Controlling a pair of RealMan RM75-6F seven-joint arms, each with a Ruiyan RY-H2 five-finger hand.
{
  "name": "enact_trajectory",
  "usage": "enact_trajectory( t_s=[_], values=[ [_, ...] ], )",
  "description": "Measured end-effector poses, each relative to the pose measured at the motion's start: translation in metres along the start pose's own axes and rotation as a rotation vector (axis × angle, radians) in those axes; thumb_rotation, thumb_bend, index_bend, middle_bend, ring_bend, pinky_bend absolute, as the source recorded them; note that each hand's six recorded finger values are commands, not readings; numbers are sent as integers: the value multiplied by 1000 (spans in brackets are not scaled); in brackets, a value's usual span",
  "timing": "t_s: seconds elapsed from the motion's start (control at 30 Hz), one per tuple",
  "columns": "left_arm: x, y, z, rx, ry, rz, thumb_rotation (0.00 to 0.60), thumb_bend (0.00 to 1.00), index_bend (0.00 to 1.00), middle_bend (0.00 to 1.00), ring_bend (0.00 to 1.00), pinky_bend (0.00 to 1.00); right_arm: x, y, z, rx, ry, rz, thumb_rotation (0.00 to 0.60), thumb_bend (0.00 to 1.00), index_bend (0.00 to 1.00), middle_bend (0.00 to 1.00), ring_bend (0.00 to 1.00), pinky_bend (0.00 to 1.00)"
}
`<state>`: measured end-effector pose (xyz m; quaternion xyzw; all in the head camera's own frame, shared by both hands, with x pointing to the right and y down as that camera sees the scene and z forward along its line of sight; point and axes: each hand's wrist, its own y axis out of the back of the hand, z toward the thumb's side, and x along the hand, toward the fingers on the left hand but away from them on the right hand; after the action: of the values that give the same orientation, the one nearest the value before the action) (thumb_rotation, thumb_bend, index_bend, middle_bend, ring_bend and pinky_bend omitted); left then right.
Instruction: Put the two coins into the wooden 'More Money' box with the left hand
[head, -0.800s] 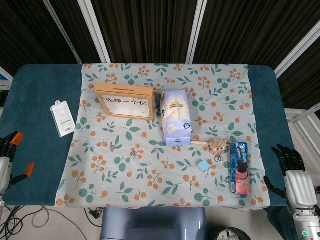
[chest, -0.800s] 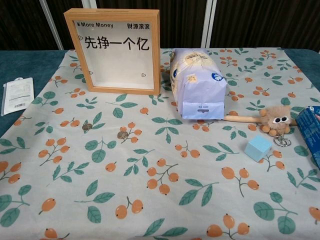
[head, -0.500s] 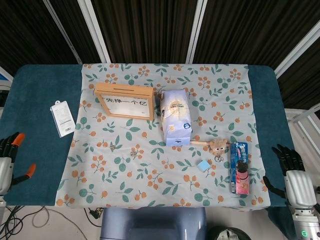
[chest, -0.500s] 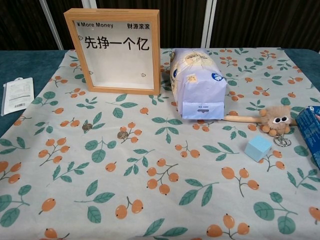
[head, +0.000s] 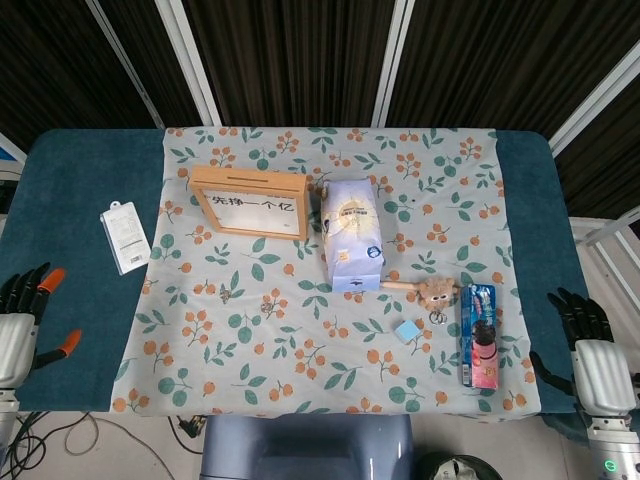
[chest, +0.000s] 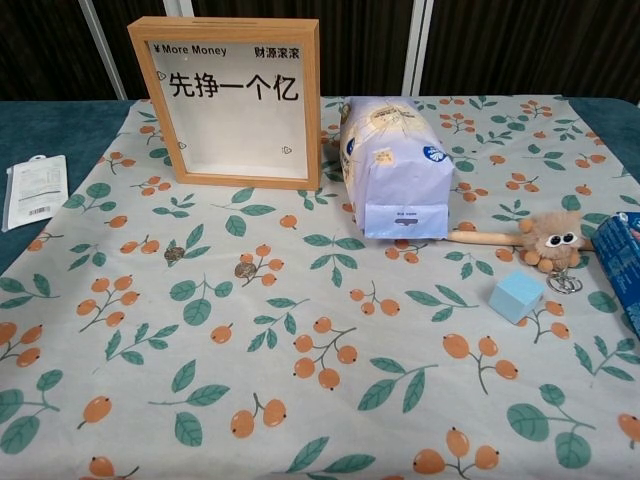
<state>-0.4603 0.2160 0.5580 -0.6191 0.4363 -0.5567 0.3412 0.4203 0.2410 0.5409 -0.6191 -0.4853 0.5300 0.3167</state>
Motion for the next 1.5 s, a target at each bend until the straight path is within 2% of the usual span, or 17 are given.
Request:
enact_trajectory(
  t_s=[0.3,0.5,0.63,0.87,1.0,1.23,1.5],
  values=[
    [12,-15,11,11,-58,-55,600,246,132,0,0,0,2,1,-4,-19,-41,2,600,369,124,78,61,0],
    [45,-23,34,35,-155,-127,600,186,131,0,0,0,3,-2,-2,-11,-39,24,600,370,124,78,61,0],
    [77,-25,58,92,-224,-167,600,126,131,0,0,0,3,-3,-4,-10,-46,31,600,369,124,78,61,0],
    [117,-34,99,237,-295,-206,600,129,138,0,0,0,1,1,-11,-24,-88,25,600,369,125,78,61,0],
    [131,-52,125,275,-324,-228,600,129,141,0,0,0,1,1,-12,-27,-94,31,600,369,124,78,61,0],
    [148,-93,152,284,-334,-339,600,130,143,0,0,0,2,1,-17,-30,-135,47,600,369,124,78,61,0],
    [162,-112,176,310,-352,-356,600,130,152,0,0,0,1,4,-20,-32,-147,69,600,369,125,78,61,0]
  ],
)
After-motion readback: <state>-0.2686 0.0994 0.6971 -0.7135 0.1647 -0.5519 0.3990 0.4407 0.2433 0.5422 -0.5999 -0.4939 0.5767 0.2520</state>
